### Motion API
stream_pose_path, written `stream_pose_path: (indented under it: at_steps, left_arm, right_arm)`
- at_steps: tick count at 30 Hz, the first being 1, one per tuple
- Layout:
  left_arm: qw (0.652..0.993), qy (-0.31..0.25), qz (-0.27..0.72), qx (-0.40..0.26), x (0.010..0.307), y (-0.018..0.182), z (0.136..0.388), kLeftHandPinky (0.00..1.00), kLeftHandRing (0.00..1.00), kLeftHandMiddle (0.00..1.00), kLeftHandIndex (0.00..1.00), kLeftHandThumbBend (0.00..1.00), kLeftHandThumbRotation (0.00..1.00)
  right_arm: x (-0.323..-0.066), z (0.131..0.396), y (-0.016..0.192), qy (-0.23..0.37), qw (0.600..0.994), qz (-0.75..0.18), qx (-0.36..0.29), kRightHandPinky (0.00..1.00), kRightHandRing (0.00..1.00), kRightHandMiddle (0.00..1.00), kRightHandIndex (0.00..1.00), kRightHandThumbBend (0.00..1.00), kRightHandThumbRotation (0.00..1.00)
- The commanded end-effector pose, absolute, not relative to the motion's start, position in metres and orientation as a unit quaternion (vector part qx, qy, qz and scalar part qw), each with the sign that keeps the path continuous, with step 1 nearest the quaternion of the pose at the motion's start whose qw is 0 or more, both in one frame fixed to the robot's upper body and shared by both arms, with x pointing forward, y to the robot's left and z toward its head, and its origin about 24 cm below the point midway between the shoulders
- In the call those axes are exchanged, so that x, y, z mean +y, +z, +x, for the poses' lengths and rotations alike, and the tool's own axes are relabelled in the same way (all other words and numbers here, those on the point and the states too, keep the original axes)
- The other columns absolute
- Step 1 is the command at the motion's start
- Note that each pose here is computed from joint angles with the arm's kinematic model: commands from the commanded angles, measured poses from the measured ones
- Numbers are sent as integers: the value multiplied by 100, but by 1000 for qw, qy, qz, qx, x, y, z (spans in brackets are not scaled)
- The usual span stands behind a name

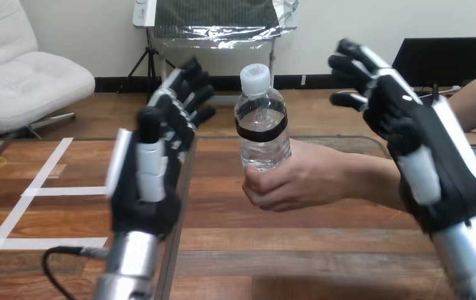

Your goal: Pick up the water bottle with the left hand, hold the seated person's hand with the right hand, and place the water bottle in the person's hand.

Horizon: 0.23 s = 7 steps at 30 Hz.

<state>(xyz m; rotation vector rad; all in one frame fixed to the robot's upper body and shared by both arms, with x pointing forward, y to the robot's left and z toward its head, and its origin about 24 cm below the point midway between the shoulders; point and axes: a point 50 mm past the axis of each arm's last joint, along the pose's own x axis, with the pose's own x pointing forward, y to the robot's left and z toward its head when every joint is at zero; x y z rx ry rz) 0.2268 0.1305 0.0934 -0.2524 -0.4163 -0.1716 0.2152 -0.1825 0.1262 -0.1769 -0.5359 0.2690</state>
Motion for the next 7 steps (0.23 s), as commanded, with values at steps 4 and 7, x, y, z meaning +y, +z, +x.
stream_pose_path:
  at_steps: [4,7]
  left_arm:
    - [942,-61,-127,-306,148,122,209,72,83,84,82,88,93]
    - [938,-59,-118,-321,153,122,203,71,83,84,81,86,93]
  right_arm:
    - [-168,190,135,113,940,-17,-322,88,94,93,93,92,100]
    - [-164,182,132,109,940,-5,-322,89,95,94,93,93,100]
